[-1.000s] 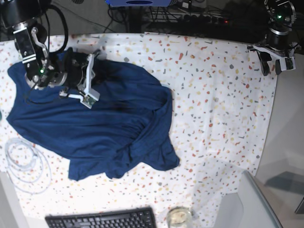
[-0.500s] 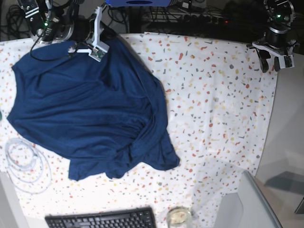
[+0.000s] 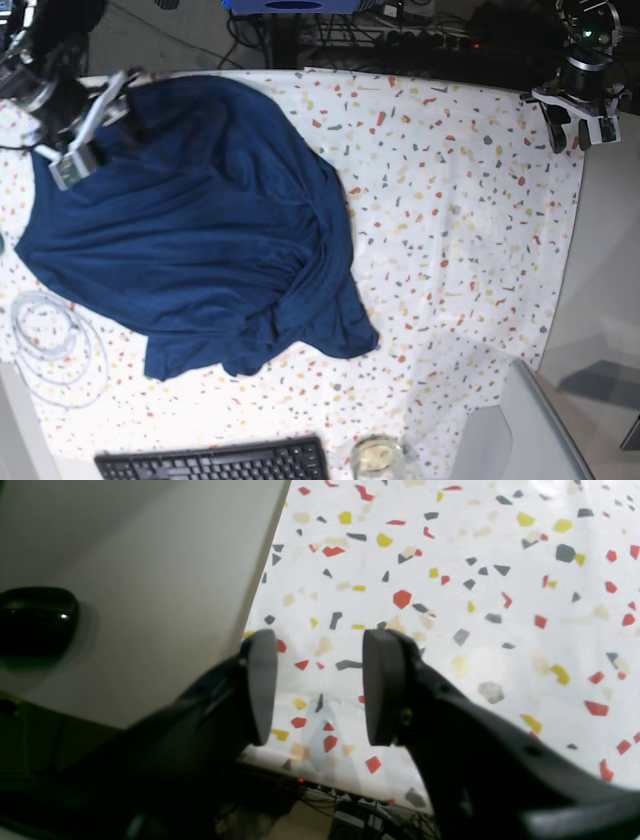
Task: Layout the t-shirt on the table in an organized manner, then fold the t-shirt properly
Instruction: 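Drag the held fabric with the right gripper toward the shirt's outer edge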
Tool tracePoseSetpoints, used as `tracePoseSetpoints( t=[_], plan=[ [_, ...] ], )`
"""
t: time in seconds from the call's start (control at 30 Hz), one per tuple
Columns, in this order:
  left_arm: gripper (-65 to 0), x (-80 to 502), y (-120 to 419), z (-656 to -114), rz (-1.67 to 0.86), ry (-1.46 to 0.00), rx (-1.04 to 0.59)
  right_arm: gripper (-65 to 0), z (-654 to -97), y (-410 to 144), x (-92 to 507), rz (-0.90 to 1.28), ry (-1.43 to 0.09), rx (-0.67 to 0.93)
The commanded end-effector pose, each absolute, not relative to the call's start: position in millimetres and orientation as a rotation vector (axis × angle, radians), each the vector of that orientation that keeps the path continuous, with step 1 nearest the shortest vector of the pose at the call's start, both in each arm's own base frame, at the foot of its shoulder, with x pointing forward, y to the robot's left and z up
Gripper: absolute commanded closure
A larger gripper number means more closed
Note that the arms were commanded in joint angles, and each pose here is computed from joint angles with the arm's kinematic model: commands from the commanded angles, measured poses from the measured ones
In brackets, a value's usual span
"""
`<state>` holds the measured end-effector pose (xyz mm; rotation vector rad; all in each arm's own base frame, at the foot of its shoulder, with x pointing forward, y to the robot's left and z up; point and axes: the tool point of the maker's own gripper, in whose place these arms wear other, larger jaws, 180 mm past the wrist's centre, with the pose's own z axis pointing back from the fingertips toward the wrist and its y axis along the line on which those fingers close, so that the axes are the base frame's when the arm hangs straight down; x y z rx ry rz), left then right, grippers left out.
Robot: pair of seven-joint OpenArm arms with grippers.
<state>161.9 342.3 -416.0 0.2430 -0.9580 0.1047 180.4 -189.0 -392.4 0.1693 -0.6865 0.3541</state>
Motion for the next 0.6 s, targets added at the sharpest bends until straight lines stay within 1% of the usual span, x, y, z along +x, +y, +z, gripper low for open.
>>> tracePoseSetpoints(
  t=[0.0,0.1,0.2,0.3,0.4,0.57],
  plan=[
    [-27.0,167,347,-405,0.096,-0.998,0.254,-36.3,-376,-210,198,0.274,-0.774,0.126],
    [-27.0,168,346,-404,0.097,-1.001,0.253,-36.5,-370,-277,215,0.056,-0.835,0.014],
    [-27.0,168,346,-404,0.098,-1.002,0.253,-36.5,-396,-316,211,-0.030,-0.730,-0.038],
    [-27.0,169,346,-404,0.098,-1.004,0.253,-36.5,-421,-329,204,-0.034,-0.615,-0.076],
    [-27.0,168,346,-404,0.097,-1.002,0.254,-36.5,-437,-334,193,-0.024,-0.539,-0.111],
    [-27.0,167,346,-405,0.097,-0.998,0.254,-36.5,-447,-324,184,-0.036,-0.513,-0.098]
  ],
)
